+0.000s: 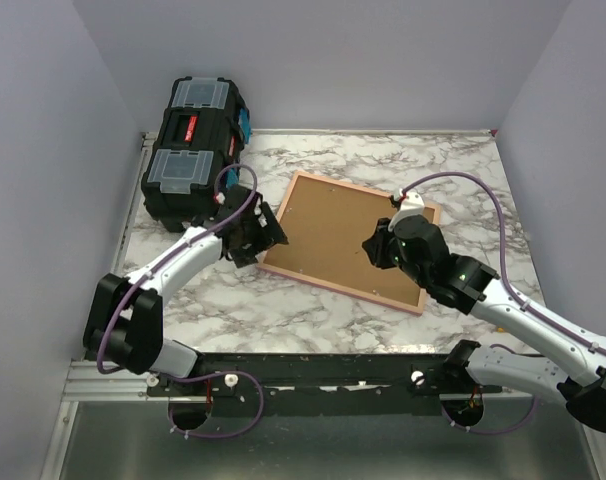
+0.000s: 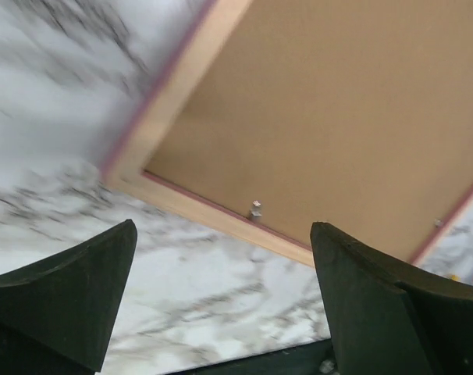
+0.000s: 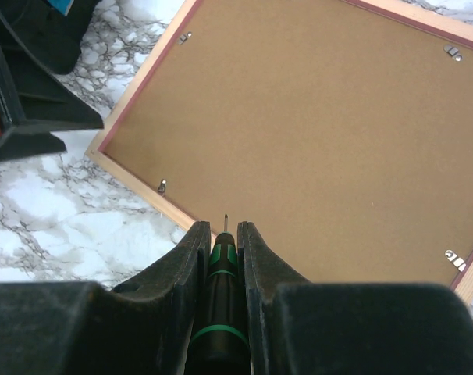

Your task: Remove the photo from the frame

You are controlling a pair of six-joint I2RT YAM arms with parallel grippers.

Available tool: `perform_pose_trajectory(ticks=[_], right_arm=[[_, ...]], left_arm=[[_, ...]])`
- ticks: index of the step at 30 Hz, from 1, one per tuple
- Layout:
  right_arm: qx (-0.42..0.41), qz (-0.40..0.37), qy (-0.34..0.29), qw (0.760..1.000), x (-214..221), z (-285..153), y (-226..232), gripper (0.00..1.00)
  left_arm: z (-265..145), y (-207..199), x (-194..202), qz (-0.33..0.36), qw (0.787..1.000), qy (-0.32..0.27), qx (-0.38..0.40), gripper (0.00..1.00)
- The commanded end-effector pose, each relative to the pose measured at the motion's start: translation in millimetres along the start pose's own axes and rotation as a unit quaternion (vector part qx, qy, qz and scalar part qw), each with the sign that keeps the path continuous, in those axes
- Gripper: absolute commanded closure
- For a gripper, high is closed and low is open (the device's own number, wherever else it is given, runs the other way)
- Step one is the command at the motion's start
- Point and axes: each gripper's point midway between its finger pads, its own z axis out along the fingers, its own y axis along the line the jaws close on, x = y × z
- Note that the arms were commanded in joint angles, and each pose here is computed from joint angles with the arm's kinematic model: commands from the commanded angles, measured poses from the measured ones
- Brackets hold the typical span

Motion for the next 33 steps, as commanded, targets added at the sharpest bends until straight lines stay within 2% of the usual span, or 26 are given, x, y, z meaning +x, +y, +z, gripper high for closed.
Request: perform_pose_trajectory(ticks=[1,6,11,15,18,21,24,28,33], right_arm=[[0.010,0.002,0.003,1.000,2,-5,-6,0.99],[0.012,0.008,-0.001,1.000,0,-16,-11,0.99],[0.015,0.020,-0.005,1.000,1,-31,-18,0.99],[0.017,0.024,-0.006,1.000,1,-40,-23,0.99],[0.017,0.024,-0.010,1.000,-2,-46,-24,0.99],[0.013,0.024,-0.012,1.000,-5,-50,-23,0.99],[0.011,0.024,-0.014,1.000,-8,-53,-23,0.99],[0.010,0.025,-0.010,1.000,-5,-51,-22,0.99],[0.006,0.025,0.000,1.000,6,-40,-19,0.99]], left_arm=[[10,-49,63,-0.198,0.974,0.083,0.073,0.02],[26,-69,117,-0.300,0.945,0.132,-0.019,0.02],[39,-103,151,-0.353,0.922,0.158,-0.023,0.02],[56,-111,175,-0.376,0.907,0.180,-0.067,0.13],[66,-113,186,-0.375,0.905,0.179,-0.091,0.19],[73,-112,192,-0.368,0.906,0.177,-0.107,0.34],[72,-103,190,-0.343,0.919,0.152,-0.119,0.65],[71,-86,183,-0.276,0.945,0.122,-0.125,0.84],[72,-70,169,-0.135,0.978,0.105,-0.117,0.99]])
